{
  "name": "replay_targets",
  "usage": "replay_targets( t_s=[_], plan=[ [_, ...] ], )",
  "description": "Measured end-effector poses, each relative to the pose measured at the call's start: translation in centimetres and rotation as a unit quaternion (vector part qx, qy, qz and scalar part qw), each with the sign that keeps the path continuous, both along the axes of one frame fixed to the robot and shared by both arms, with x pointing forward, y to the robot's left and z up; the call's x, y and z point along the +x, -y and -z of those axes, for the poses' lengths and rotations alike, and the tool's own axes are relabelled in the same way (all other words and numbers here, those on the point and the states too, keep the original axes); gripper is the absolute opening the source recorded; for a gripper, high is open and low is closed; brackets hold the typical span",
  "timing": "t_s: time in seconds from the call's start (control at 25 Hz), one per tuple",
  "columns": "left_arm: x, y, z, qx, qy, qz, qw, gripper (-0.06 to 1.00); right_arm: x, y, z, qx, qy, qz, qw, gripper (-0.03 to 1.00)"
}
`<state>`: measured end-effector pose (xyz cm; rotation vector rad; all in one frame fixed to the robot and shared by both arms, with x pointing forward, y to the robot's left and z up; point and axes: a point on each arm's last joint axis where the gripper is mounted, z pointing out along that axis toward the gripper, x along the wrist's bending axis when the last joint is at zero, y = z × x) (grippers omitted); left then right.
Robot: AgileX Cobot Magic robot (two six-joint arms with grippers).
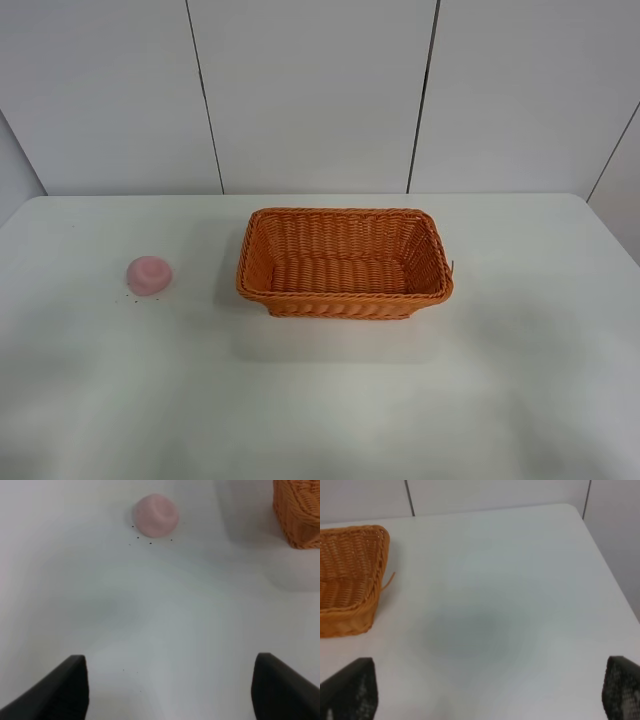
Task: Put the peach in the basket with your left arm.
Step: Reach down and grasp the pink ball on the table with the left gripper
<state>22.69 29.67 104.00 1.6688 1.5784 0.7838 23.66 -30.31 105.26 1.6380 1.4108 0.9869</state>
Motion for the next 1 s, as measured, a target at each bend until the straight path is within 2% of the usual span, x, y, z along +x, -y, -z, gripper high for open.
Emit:
replay_targets(
  t_s=[0.36, 0.52, 0.64, 0.76, 1.0],
  plan=[
    [0.0, 0.0, -0.1, 0.000, 0.005, 0.000, 1.000, 0.78, 0.0, 0.0, 0.0, 0.000, 0.000, 0.000, 1.000, 0.69],
    [0.0, 0.0, -2.0, -0.004, 0.064, -0.002, 0.998, 0.78, 0.0, 0.0, 0.0, 0.000, 0.000, 0.000, 1.000, 0.69],
    [1.1, 0.0, -4.2, -0.005, 0.080, -0.003, 0.997, 0.78, 0.0, 0.0, 0.0, 0.000, 0.000, 0.000, 1.000, 0.69],
    [3.4, 0.1, -6.7, 0.000, 0.059, -0.002, 0.998, 0.78, 0.0, 0.0, 0.0, 0.000, 0.000, 0.000, 1.000, 0.69],
    [12.1, 0.3, -9.9, 0.015, -0.050, 0.007, 0.999, 0.78, 0.0, 0.0, 0.0, 0.000, 0.000, 0.000, 1.000, 0.69]
  ],
)
